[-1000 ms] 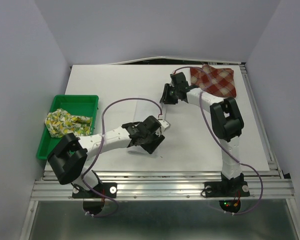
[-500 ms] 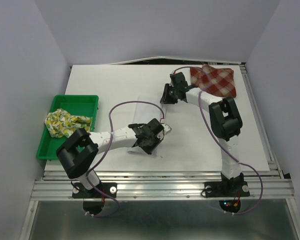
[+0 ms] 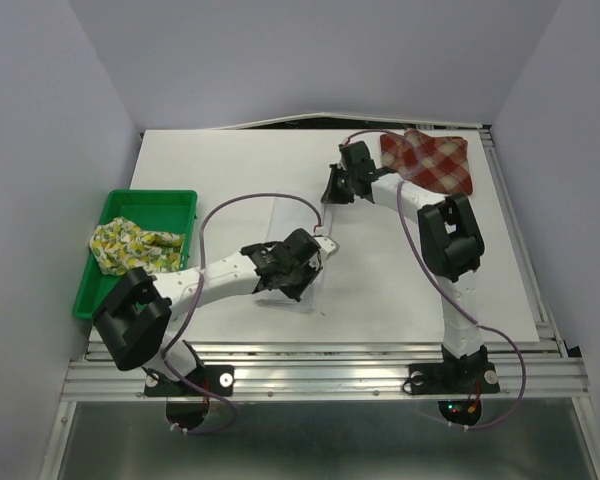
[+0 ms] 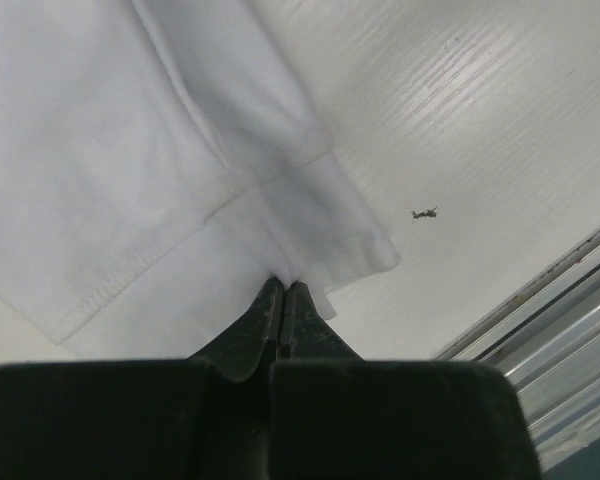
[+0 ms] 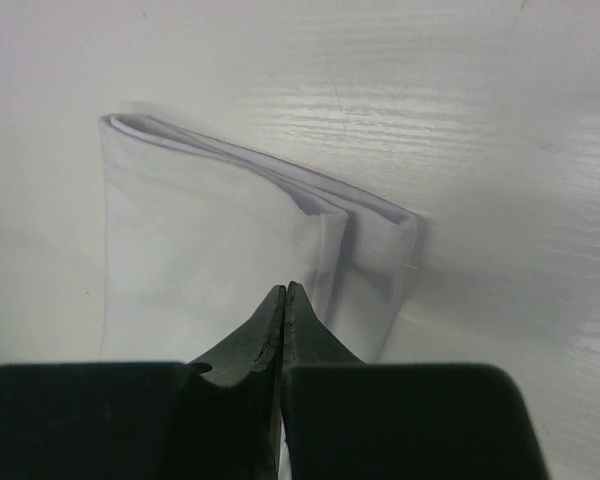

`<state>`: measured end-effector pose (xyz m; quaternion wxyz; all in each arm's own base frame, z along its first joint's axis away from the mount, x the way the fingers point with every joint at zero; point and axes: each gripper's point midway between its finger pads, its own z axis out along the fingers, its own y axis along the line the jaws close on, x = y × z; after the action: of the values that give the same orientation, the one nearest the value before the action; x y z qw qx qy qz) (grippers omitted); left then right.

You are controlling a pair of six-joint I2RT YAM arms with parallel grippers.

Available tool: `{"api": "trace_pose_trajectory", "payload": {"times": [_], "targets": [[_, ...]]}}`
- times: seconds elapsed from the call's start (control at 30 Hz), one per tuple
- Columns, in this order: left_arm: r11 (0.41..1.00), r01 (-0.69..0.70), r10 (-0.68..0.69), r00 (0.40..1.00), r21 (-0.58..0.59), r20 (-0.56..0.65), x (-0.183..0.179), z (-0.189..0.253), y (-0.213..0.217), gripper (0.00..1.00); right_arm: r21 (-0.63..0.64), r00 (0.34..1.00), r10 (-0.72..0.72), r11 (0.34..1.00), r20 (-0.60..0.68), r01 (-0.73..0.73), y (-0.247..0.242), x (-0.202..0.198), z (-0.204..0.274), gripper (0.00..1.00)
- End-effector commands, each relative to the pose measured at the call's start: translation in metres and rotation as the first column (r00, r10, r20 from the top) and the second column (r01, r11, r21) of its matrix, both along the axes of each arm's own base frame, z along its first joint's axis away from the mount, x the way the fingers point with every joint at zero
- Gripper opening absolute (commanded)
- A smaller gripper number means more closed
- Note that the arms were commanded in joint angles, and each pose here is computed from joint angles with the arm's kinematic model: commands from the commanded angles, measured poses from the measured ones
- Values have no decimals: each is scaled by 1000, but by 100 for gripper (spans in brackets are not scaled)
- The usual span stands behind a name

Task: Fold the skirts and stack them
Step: Fold the skirt

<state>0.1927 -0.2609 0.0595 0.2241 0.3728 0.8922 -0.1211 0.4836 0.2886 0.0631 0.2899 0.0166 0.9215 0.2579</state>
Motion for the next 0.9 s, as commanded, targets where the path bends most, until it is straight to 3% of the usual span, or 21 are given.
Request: {"api": "trace_pose_trajectory", "payload": {"times": [0.0,0.43,0.47,0.53,0.6,0.87], "targets": [[998,11,-6,997,-67,77,5,32,-2,0,45,990,0,999,138,-6,11,23,49,1],[991,81,-67,990,-110,122,-11,51,-10,0,50,974,-26,999,226,16,6,30,94,1],[991,80,-67,991,-105,120,-10,50,-10,0,45,974,-22,999,224,12,6,30,92,3],[992,79,-67,991,-103,116,-10,48,-10,0,27,981,-10,1000,192,5,5,26,77,22],[992,80,-69,991,-99,113,-10,46,-11,0,11,987,-8,1000,161,6,3,23,65,29],[993,80,-71,992,-85,104,-8,39,-12,0,-26,997,-16,1000,70,18,2,21,24,32]]}}
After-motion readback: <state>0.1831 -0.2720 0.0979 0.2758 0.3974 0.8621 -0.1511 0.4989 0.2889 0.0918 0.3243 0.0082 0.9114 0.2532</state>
